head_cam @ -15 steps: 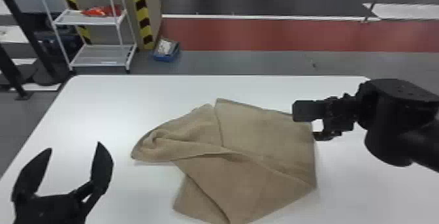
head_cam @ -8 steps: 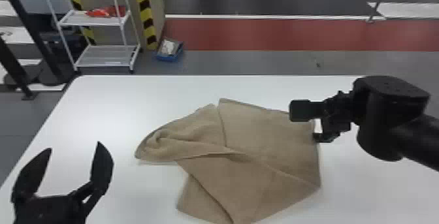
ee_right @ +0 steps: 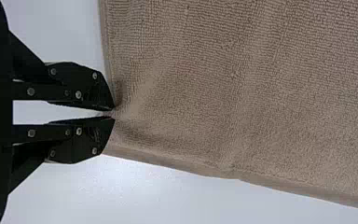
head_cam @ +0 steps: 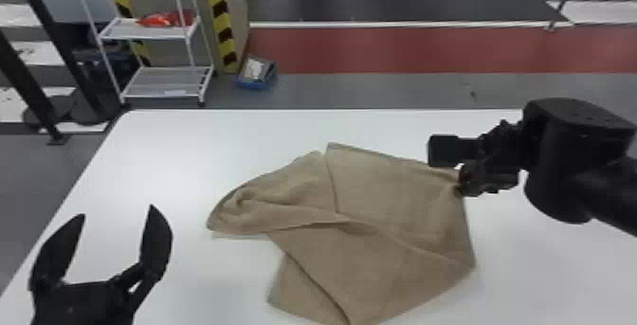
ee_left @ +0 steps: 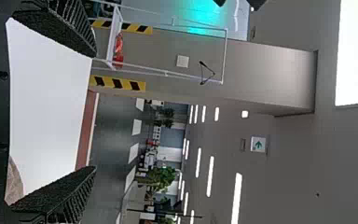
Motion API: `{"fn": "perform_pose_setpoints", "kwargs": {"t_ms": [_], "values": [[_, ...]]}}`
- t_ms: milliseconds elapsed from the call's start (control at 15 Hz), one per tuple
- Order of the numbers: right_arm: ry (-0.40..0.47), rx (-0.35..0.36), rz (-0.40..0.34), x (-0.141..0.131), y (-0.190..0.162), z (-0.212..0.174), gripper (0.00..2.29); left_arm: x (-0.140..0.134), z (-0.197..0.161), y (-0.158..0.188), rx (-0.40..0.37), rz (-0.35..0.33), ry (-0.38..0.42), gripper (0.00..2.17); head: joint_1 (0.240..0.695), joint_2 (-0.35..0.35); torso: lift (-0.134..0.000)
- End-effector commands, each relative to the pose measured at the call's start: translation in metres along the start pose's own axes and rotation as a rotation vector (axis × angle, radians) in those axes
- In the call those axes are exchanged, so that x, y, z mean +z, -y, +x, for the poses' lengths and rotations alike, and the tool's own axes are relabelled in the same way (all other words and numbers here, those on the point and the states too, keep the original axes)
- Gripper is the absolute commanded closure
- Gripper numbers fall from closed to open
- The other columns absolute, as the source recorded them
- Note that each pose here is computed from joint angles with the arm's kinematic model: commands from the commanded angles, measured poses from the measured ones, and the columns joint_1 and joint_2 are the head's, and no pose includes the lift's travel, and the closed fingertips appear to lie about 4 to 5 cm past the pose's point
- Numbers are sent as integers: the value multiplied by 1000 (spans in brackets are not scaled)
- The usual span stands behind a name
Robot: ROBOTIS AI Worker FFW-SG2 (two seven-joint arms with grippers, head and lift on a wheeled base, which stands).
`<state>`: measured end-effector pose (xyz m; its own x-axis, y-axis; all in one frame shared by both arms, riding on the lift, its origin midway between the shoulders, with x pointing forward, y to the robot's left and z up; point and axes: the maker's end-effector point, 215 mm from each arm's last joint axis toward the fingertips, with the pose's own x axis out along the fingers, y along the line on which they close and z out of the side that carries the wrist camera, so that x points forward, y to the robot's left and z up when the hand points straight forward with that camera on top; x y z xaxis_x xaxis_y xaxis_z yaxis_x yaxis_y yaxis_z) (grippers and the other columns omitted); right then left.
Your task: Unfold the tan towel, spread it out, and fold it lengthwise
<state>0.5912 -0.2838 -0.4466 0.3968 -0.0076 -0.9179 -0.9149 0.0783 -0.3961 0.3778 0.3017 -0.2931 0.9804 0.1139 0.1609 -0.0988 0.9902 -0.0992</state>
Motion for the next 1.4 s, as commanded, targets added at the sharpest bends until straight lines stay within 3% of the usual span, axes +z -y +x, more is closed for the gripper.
{"fn": "perform_pose_setpoints", "kwargs": {"t_ms": [0, 200, 400, 533, 733, 867, 1133, 1333], "values": [[12, 9, 43, -9, -1, -3, 1308, -1, 1, 0, -1, 0, -1, -2, 695, 22, -123], [93, -17, 185, -23, 14, -23, 1332, 1, 1, 2, -4, -3, 3, -2, 695, 11, -123], [178, -89, 346, -64, 37, -64, 1332, 1, 1, 2, -10, 1, 4, -2, 695, -16, -123], [199, -96, 378, -78, 22, -73, 1332, -2, 3, 12, -91, 23, -9, -2, 695, -41, -123], [174, -57, 400, -86, -24, -60, 1332, -48, 14, 24, -259, 95, -166, 63, 695, -98, -123], [173, -37, 427, -89, -49, -53, 1332, -66, 29, 20, -307, 184, -224, 46, 695, -113, -123], [160, -3, 485, -97, -84, -36, 1332, -73, 61, 27, -458, 403, -273, 56, 695, -118, -123], [147, 14, 520, -103, -101, -29, 1332, -95, 69, 35, -594, 573, -376, 100, 695, -120, -123]]}}
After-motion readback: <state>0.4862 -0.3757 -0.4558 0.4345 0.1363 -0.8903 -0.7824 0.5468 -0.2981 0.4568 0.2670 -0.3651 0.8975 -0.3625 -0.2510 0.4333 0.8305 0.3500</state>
